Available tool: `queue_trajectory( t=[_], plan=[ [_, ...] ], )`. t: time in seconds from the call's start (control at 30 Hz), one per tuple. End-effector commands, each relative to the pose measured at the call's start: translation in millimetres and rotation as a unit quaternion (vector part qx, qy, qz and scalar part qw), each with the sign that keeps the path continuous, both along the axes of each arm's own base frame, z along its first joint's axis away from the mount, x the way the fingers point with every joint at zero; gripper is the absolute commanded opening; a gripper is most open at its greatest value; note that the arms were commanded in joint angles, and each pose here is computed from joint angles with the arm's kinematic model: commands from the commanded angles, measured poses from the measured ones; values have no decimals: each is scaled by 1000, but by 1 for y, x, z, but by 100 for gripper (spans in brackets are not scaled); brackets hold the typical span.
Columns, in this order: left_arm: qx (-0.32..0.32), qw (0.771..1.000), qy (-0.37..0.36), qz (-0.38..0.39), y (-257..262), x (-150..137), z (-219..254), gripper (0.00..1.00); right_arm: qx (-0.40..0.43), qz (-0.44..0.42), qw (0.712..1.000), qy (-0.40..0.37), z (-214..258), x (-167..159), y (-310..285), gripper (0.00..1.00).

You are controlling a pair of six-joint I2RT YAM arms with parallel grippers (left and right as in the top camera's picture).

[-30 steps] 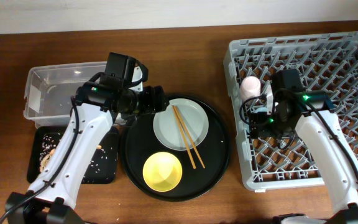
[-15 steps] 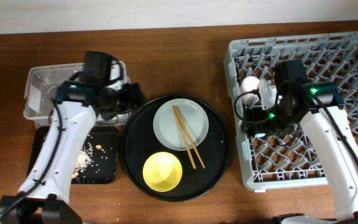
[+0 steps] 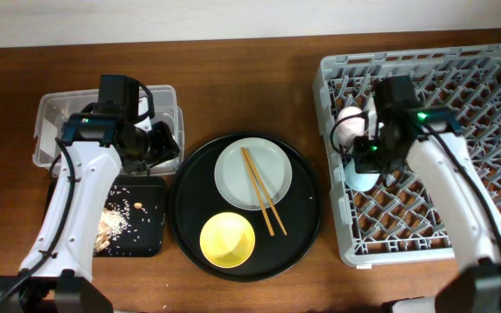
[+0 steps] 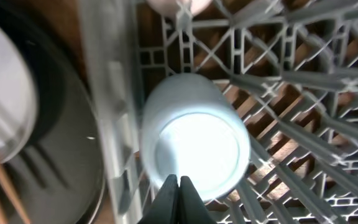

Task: Sort waste into correct bins and load items into the dishwasher rack
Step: 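Carry the blue cup into the rack beside the pink cup and release, then move the right gripper to the chopsticks on the white plate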

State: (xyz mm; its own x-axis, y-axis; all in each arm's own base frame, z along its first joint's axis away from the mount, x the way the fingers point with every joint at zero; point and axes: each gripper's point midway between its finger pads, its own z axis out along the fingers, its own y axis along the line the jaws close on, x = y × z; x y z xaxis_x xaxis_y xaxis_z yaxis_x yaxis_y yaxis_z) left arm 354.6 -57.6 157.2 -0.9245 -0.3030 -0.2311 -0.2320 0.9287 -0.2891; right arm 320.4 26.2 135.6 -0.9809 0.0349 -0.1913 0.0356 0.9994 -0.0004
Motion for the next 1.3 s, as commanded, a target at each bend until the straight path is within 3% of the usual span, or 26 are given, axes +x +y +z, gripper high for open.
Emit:
queue_trajectory(
  t=[0.0, 0.2, 0.53, 0.97, 1.07, 1.27],
  plan=[
    [15, 1000, -6, -1, 6, -1, 2, 53, -18, -18, 999, 46, -28, -2, -5, 4],
    [17, 1000, -6, 0, 7, -1, 2, 53, -22, -19, 996, 83, -46, -6, -5, 4],
    [36, 999, -5, 7, 14, -1, 1, 57, -17, -20, 999, 38, -1, 10, -4, 4],
    [55, 998, -8, 14, 21, 1, 0, 59, -19, -26, 997, 64, -57, -7, -6, 4],
    [55, 998, -10, 14, 21, 1, 1, 67, -18, -26, 998, 58, -40, -3, -5, 4],
    [53, 998, -40, 20, 24, 14, 21, 74, 30, 32, 999, 15, 46, 4, 31, 10]
  ],
)
